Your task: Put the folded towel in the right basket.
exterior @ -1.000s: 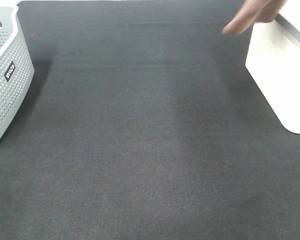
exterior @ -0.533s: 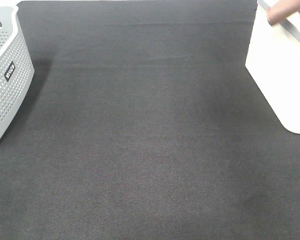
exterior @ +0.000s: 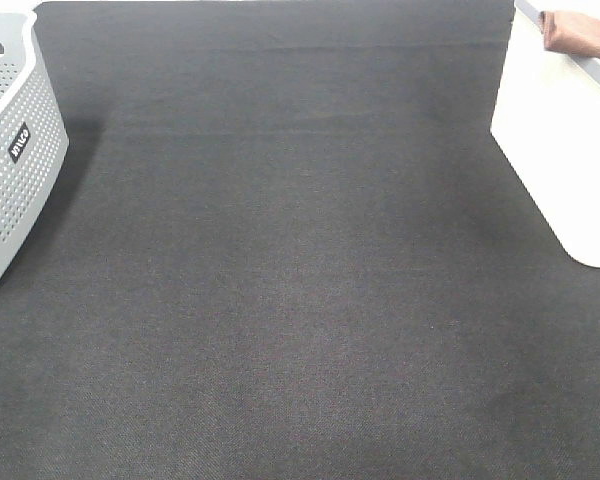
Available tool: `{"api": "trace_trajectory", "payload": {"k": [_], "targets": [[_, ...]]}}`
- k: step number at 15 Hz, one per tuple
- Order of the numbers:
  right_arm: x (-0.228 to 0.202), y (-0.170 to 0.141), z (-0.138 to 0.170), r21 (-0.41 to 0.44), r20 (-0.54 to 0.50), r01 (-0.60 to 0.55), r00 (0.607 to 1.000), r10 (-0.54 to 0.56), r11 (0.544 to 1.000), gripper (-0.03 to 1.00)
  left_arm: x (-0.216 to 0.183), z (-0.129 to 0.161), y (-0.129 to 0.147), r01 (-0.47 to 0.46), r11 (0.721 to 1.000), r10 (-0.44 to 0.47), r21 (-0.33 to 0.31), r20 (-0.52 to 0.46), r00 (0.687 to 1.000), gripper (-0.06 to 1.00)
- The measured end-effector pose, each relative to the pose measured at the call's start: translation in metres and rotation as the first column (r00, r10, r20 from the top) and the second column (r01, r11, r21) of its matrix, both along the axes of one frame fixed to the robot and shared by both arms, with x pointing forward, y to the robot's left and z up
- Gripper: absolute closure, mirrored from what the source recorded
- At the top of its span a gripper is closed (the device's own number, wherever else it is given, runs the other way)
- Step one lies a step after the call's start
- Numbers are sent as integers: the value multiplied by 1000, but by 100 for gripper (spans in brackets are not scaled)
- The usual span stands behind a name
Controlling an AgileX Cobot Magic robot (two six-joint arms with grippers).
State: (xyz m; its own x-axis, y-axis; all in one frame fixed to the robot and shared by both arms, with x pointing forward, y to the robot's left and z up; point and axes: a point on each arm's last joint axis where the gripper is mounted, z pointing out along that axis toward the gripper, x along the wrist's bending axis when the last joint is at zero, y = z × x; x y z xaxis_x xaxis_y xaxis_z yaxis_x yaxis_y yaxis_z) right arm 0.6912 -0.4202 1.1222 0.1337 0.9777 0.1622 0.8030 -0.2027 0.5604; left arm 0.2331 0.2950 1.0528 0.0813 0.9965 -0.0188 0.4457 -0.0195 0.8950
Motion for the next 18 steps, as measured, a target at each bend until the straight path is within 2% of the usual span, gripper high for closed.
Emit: {"api": "trace_trajectory", "payload": {"k": [2,3,4,7,9,12,15,18], "targets": [[1,-1,-3,3,-7,5,1000,-5,1000,93,0,0,0,0,1000,0,0,0,1000,7],[1,-1,-3,0,-8,9,1000,-9,1000,89,0,0,0,0,1000,0,0,0,1000,7],[1,-1,-3,0,-9,13,1000,-13,1000,80,0,0,0,0,1000,0,0,0,1000,7],[1,-2,-3,-6,-11,15,1000,-15,1000,42,0,0,0,0,1000,0,0,0,1000,7],[1,-1,-2,-6,-10,14,1000,-14,1000,29,0,0,0,0,1000,0,0,0,1000,7],[-3,14,13,-16,20,-11,1000,11,1000,27,0,0,0,0,1000,0,0,0,1000,7],[-8,55,36,-13,64,-56,996,56,998,27,0,0,0,0,1000,0,0,0,1000,7],[-21,95,55,-50,87,-123,988,127,991,27,0,0,0,0,1000,0,0,0,1000,7]]}}
